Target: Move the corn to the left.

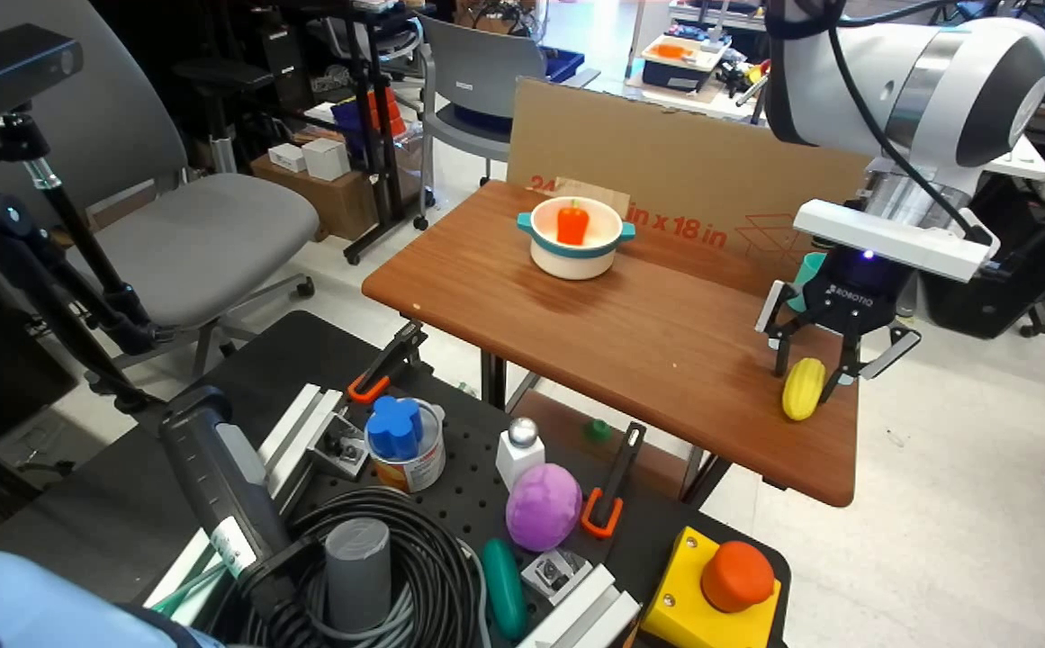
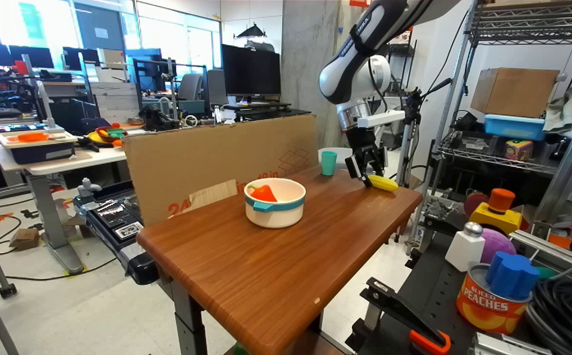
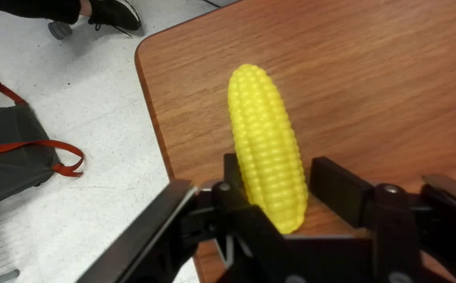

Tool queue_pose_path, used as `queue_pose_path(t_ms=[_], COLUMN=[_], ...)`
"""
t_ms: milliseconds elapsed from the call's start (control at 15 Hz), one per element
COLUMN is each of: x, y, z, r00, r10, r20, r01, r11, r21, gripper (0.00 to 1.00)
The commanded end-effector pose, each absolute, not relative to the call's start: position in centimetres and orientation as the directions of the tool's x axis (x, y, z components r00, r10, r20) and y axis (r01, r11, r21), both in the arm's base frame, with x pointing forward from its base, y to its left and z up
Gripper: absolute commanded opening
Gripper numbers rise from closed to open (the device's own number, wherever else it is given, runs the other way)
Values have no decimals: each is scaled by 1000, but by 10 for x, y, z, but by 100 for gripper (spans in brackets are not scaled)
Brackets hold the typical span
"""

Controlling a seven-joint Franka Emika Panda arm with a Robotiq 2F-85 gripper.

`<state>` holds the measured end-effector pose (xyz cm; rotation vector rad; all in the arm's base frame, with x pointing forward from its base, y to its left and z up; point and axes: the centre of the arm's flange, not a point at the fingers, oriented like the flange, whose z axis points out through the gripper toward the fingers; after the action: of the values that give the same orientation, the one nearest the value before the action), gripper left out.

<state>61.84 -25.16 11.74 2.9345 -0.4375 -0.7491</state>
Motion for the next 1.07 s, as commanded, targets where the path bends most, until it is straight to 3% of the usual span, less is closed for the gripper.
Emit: queue_pose_path(t_ms=[0, 200, 1000], x=[625, 622, 583], y=[-257, -249, -97], z=[121, 135, 137], r00=[834, 847, 914], r10=[-296, -275, 32], r20=[-465, -454, -405], r01=[-257, -242, 48], r11=[-955, -961, -998], r21=[148, 130, 29], gripper=[19, 11, 11])
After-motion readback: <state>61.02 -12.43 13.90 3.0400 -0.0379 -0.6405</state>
